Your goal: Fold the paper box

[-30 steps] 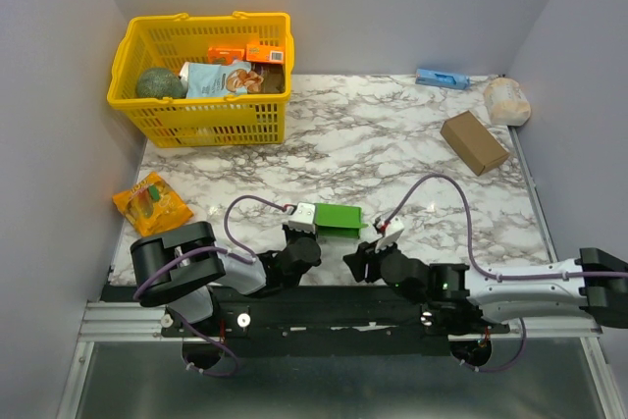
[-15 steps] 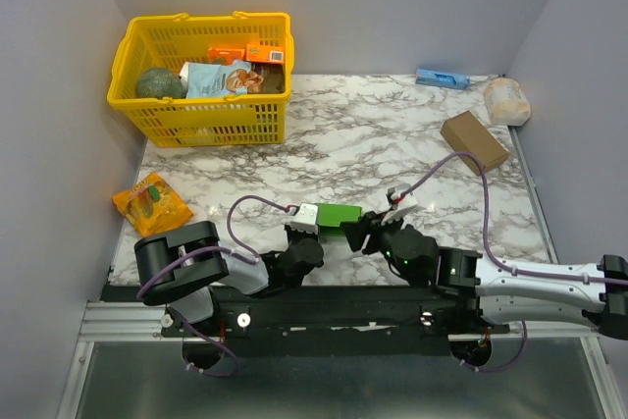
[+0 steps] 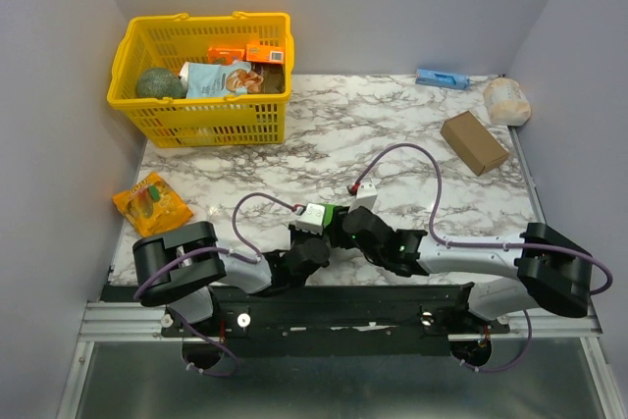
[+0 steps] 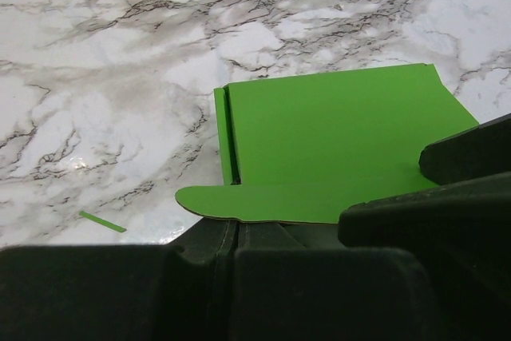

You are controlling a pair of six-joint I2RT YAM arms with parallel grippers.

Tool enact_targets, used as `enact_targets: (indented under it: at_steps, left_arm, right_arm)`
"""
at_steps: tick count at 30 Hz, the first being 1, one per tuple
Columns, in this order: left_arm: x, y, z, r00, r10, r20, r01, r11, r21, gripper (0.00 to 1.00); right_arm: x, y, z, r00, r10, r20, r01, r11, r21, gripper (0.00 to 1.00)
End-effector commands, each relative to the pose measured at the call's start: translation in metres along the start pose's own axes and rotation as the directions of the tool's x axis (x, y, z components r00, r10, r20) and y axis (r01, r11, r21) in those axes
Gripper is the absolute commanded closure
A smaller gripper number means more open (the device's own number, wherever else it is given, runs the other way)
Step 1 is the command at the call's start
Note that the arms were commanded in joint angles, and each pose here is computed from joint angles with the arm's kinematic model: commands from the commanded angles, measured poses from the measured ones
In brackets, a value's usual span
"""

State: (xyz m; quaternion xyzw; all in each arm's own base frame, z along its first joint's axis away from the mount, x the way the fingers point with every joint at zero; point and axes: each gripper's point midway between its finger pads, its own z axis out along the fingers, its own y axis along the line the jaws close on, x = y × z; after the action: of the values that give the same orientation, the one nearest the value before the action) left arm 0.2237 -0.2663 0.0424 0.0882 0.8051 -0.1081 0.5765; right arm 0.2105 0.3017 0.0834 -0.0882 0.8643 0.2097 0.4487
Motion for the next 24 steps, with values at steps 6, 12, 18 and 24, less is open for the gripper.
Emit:
enact_targets:
  at_steps: [6,12,18,24]
  left_arm:
    - [0.021,0.002,-0.021,0.984,0.122,-0.128,-0.112,0.99,0.087,0.68]
    - [0.022,0.005,-0.029,0.979,0.143,-0.147,-0.127,0.985,0.116,0.46]
    - [0.027,0.005,-0.042,0.974,0.141,-0.178,-0.107,0.977,0.186,0.25]
    - [0.009,-0.01,-0.068,0.979,0.097,-0.181,-0.031,0.941,0.337,0.15]
  right_arm:
    - [0.023,-0.011,0.015,0.993,0.079,-0.083,-0.079,0.997,0.005,0.42]
    - [0.028,-0.018,0.021,0.989,0.102,-0.103,-0.102,0.995,0.012,0.42]
    - [0.031,-0.026,0.025,0.986,0.126,-0.112,-0.124,0.992,0.021,0.42]
    - [0.039,-0.029,0.027,0.981,0.141,-0.13,-0.139,0.99,0.02,0.42]
